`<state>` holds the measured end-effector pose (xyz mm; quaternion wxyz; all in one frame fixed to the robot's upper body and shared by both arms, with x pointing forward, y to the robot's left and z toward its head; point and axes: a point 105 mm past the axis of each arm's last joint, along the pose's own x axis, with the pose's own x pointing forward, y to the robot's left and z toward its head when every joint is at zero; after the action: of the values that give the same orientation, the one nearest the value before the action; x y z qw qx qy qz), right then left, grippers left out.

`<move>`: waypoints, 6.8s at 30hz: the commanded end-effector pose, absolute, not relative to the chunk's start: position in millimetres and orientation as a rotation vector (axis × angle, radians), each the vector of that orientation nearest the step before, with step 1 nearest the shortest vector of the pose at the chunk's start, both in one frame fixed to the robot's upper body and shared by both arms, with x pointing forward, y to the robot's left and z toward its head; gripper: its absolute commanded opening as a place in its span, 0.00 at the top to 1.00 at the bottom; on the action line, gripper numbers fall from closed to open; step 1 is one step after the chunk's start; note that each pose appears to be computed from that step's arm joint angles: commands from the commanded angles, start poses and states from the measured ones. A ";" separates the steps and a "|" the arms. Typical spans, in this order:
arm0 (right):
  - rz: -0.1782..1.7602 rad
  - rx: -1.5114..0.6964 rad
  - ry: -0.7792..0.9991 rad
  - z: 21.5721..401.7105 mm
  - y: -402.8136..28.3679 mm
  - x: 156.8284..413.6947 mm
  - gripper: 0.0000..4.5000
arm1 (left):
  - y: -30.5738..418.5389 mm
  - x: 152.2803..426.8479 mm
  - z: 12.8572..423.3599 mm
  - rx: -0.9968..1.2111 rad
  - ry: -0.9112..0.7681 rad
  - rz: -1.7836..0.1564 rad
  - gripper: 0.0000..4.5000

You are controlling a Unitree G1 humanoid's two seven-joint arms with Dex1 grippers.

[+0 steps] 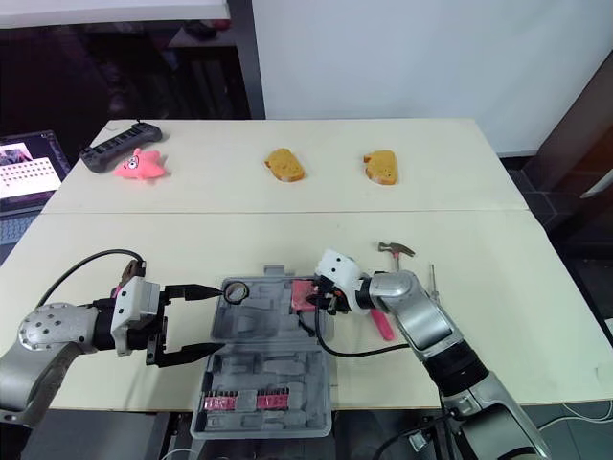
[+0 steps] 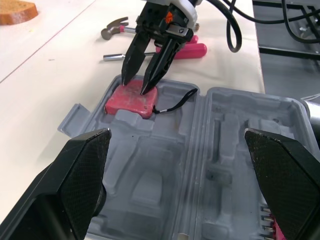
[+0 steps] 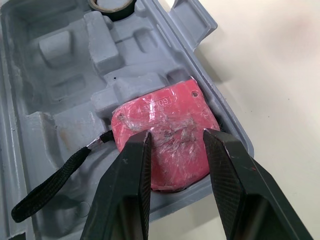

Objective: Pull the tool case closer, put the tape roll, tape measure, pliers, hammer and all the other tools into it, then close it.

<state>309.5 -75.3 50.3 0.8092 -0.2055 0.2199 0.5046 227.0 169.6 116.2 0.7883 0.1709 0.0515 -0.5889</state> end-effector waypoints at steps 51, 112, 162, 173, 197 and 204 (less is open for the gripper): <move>0.330 -0.320 0.286 93.8 -355.9 222.1 0.01 | 462.5 231.3 119.0 0.310 0.355 -0.151 0.00; 1.209 -0.445 -0.072 185.4 -52.0 259.0 0.01 | 325.8 285.5 32.6 -0.081 0.724 0.106 0.00; 1.260 -0.853 0.263 154.2 8.1 292.5 0.00 | 138.5 287.2 163.2 0.916 0.451 -1.415 0.48; 1.292 -0.861 0.270 153.8 18.4 285.4 0.00 | 127.4 298.1 160.7 0.947 0.420 -1.399 0.48; 1.257 -0.837 0.274 150.0 17.4 293.6 0.77 | 126.1 298.5 171.1 0.905 0.343 -1.410 0.00; 1.262 -0.827 0.278 147.5 10.7 295.0 0.77 | 157.7 292.9 189.9 0.813 0.330 -1.342 0.00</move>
<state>295.9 6.8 131.5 0.7166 -0.3729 0.1604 0.5672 296.2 151.5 173.8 0.6860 0.3635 0.1696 -0.6070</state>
